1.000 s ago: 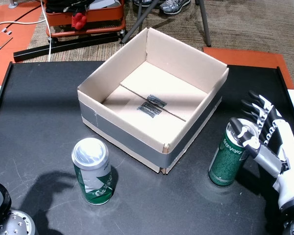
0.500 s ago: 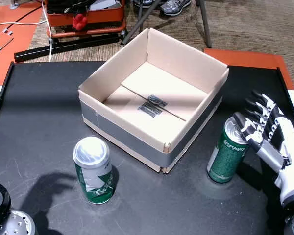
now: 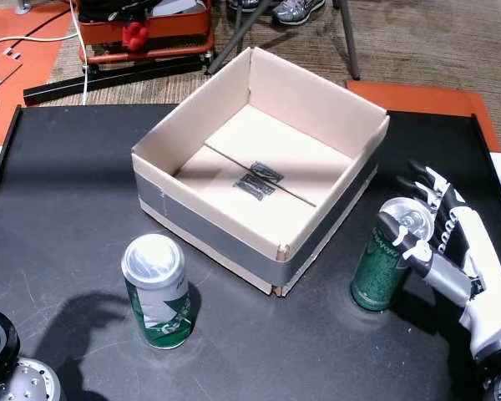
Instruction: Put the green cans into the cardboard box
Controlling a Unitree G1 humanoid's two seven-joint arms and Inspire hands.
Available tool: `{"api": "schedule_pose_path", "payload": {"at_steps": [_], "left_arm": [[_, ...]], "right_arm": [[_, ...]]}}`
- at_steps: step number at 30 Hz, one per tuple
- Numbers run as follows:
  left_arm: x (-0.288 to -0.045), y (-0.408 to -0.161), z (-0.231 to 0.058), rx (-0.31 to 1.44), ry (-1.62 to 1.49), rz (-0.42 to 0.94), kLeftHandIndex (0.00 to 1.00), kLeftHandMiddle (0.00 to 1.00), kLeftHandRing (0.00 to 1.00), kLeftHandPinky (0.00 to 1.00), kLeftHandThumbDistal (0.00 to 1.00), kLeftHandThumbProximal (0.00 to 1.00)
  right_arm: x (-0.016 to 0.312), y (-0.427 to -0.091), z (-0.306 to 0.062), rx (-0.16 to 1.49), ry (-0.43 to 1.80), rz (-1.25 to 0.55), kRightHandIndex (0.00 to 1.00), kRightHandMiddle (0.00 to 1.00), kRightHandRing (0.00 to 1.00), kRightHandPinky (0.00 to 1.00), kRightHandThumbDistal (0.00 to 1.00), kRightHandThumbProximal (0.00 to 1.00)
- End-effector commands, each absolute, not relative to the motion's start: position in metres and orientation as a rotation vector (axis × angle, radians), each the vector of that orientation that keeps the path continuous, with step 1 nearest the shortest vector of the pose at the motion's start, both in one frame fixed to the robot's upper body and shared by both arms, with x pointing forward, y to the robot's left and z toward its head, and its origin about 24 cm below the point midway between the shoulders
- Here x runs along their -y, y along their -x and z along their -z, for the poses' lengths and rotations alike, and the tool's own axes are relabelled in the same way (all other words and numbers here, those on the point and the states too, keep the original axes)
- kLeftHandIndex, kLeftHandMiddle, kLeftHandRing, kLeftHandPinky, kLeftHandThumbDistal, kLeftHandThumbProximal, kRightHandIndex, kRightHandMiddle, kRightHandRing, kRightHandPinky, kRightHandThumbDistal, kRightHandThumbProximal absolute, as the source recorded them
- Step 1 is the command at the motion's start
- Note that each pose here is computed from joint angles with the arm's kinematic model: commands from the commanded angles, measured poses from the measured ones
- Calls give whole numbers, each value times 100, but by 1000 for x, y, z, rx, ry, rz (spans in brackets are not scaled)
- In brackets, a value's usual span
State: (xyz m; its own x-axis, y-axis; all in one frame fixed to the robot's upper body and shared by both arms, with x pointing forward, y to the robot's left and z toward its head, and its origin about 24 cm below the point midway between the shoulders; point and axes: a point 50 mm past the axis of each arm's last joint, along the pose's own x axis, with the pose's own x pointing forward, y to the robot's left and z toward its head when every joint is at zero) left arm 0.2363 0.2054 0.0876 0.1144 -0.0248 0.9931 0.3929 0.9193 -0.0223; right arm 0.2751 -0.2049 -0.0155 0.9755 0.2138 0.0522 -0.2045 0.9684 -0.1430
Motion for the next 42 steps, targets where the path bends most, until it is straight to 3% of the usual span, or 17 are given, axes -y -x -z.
{"api": "schedule_pose_path", "payload": {"at_steps": [1,7,12,24,27,35,42], "left_arm": [[-184,-237,-81,1445,409,255,68,73,85,87,24,75],[-183,-238,-80,1438,428,277,69,73,85,87,25,72],[-184,-239,-80,1444,419,257,68,72,84,87,26,75],[-183,-239,-81,1445,427,276,69,72,85,87,27,75],[-183,-238,-80,1443,433,275,68,72,84,87,29,76],[-181,-237,-83,1458,404,246,67,72,84,87,27,76],[-180,-235,-84,1462,397,249,68,73,85,88,27,79]], "right_arm": [[202,-273,11,111,150,-230,83,87,88,93,96,35],[200,-271,5,163,168,-251,83,86,88,94,100,37],[201,-272,8,141,163,-248,83,87,88,93,94,34],[204,-274,14,88,150,-221,83,85,87,92,96,37],[206,-275,18,53,133,-198,82,84,85,91,93,31],[209,-276,27,-26,113,-161,79,81,83,88,98,30],[211,-276,33,-83,100,-145,79,81,82,87,95,25]]}}
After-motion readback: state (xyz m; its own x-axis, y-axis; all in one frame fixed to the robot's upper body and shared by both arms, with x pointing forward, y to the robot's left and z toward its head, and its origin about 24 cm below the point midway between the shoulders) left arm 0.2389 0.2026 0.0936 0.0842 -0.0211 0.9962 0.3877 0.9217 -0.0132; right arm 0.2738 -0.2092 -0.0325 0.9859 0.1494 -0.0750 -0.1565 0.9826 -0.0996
